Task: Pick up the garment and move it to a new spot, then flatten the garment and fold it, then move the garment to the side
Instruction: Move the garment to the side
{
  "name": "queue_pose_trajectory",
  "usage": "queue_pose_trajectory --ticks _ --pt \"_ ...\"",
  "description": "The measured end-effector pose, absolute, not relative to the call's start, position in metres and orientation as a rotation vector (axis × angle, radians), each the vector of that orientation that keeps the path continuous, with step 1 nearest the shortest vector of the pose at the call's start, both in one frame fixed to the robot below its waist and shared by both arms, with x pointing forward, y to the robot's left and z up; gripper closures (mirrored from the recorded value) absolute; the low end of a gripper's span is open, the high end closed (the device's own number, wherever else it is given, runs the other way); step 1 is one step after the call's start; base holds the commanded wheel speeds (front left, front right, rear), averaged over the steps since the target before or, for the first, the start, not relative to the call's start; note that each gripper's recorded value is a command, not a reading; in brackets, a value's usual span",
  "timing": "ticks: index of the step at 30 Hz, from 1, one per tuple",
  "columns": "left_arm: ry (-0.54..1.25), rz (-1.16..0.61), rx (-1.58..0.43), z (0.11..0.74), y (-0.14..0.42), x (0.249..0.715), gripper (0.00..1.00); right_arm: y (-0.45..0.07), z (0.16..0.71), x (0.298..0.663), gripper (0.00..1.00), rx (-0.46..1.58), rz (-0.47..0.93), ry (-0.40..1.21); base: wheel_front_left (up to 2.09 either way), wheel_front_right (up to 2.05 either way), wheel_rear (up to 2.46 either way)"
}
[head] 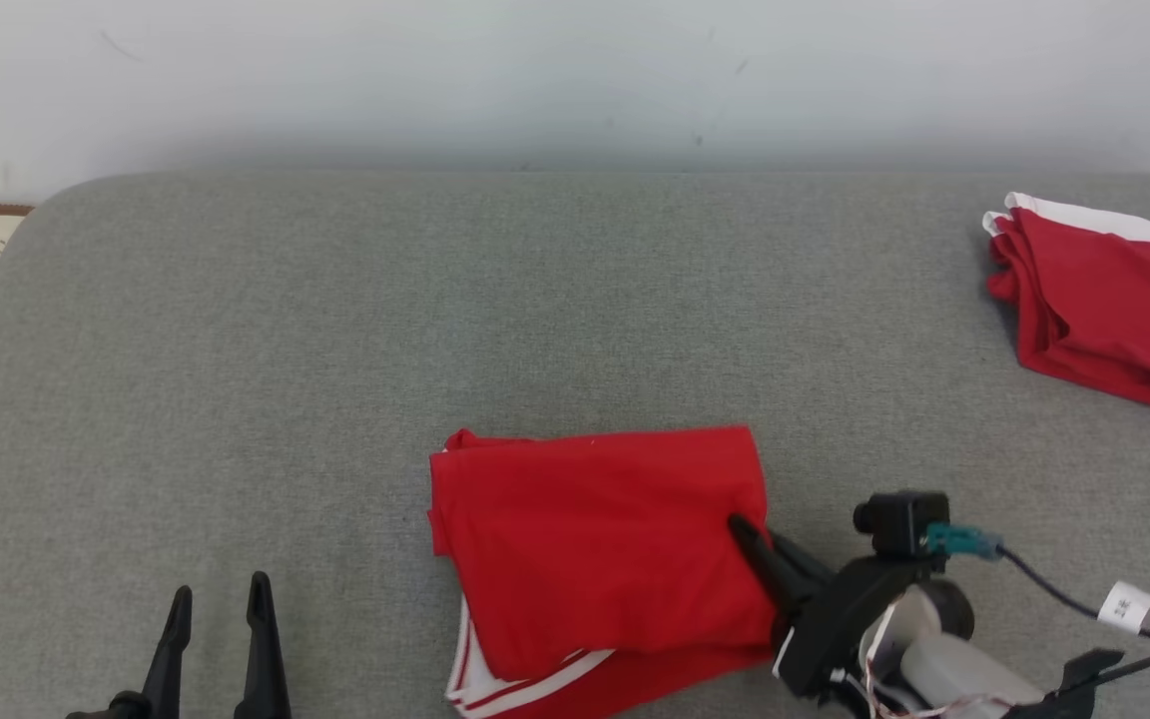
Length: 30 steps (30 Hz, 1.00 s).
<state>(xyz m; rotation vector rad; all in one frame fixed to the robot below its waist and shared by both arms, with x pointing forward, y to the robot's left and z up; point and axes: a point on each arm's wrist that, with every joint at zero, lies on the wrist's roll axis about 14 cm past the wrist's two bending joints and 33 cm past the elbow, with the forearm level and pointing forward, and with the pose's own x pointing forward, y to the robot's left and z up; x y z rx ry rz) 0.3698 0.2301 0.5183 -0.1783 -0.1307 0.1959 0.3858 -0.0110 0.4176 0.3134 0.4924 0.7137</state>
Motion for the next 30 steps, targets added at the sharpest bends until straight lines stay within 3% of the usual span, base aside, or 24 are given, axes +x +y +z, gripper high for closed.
queue_pose_trajectory --ticks 19,30 --pt "-0.121 0.111 -0.166 0.512 0.207 0.404 0.00 -0.094 0.497 0.510 1.00 0.109 0.541 0.197 0.00 0.00 0.00" --pt "-0.108 0.091 -0.112 0.500 0.208 0.431 0.00 -0.153 0.502 0.555 1.00 -0.081 0.459 0.195 0.00 0.00 0.00"
